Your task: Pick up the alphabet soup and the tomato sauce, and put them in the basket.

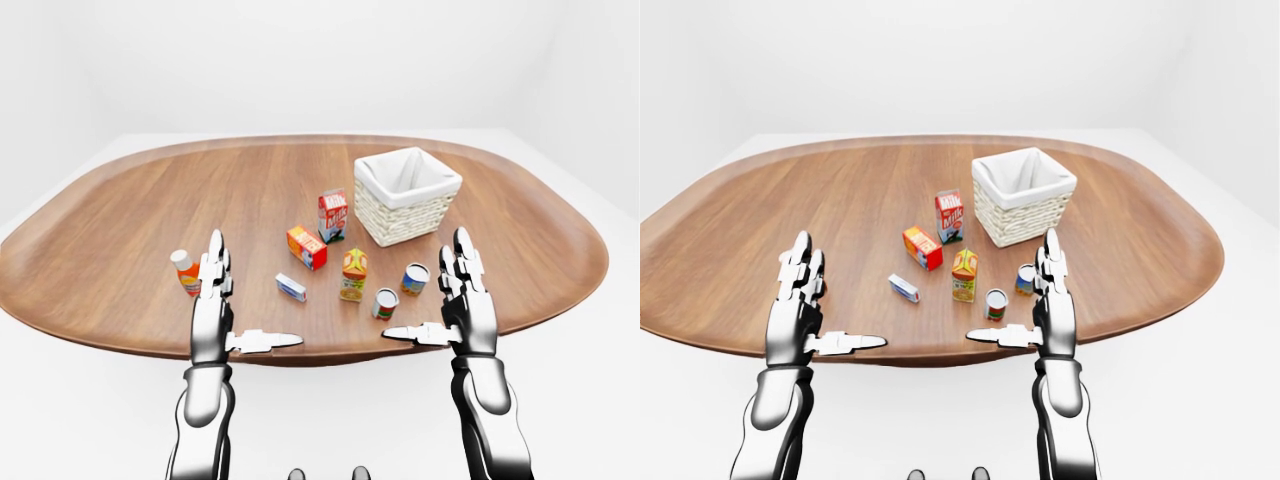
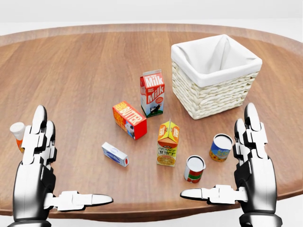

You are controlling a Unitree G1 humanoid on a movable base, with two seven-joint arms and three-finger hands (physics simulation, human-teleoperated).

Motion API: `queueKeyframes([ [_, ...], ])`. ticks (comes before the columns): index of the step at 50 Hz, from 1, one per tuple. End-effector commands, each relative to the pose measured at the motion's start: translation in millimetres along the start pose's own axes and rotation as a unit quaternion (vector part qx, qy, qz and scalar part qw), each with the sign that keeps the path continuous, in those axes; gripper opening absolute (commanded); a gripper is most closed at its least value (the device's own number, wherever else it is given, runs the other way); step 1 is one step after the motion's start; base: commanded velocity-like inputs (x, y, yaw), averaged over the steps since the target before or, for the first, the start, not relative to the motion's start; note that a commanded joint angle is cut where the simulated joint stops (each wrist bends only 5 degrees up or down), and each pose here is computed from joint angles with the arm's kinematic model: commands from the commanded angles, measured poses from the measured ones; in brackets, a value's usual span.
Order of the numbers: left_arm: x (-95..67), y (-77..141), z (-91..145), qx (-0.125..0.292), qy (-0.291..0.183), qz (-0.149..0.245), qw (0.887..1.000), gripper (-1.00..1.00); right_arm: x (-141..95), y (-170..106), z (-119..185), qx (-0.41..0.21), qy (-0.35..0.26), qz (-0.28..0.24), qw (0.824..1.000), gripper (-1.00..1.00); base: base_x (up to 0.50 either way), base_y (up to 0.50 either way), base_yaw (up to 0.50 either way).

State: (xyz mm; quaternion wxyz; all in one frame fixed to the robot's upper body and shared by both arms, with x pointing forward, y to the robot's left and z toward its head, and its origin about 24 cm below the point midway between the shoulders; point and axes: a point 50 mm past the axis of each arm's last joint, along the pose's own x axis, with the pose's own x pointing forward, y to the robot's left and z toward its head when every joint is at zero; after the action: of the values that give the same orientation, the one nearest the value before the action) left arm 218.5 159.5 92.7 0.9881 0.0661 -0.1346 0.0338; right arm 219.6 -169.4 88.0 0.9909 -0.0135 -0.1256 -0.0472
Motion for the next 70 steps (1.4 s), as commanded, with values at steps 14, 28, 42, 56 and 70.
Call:
queueKeyframes([
  [14, -0.3, -2, -1, -0.006, 0.003, -0.007, 1.0, 1.0, -1, 0, 1, -0.003, -0.002, 0.003, 1.0, 1.0, 0.24, 0.0, 0.0],
  [28, 0.1, -2, -2, -0.011, 0.004, -0.01, 1.0, 1.0, -1, 1, 1, -0.003, -0.001, 0.003, 1.0, 1.0, 0.26, 0.0, 0.0],
  [42, 0.6, -2, -3, -0.012, 0.006, -0.008, 1.0, 1.0, 0, 0, 0, -0.002, -0.001, 0.002, 1.0, 1.0, 0.27, 0.0, 0.0],
  [56, 0.7, -2, -5, -0.013, 0.009, -0.008, 1.0, 1.0, 0, 0, 0, -0.003, 0.0, 0.002, 1.0, 1.0, 0.27, 0.0, 0.0],
  [70, 0.7, -2, -4, -0.015, 0.009, -0.01, 1.0, 1.0, -1, 1, -1, -0.003, 0.003, 0.003, 1.0, 1.0, 0.27, 0.0, 0.0],
])
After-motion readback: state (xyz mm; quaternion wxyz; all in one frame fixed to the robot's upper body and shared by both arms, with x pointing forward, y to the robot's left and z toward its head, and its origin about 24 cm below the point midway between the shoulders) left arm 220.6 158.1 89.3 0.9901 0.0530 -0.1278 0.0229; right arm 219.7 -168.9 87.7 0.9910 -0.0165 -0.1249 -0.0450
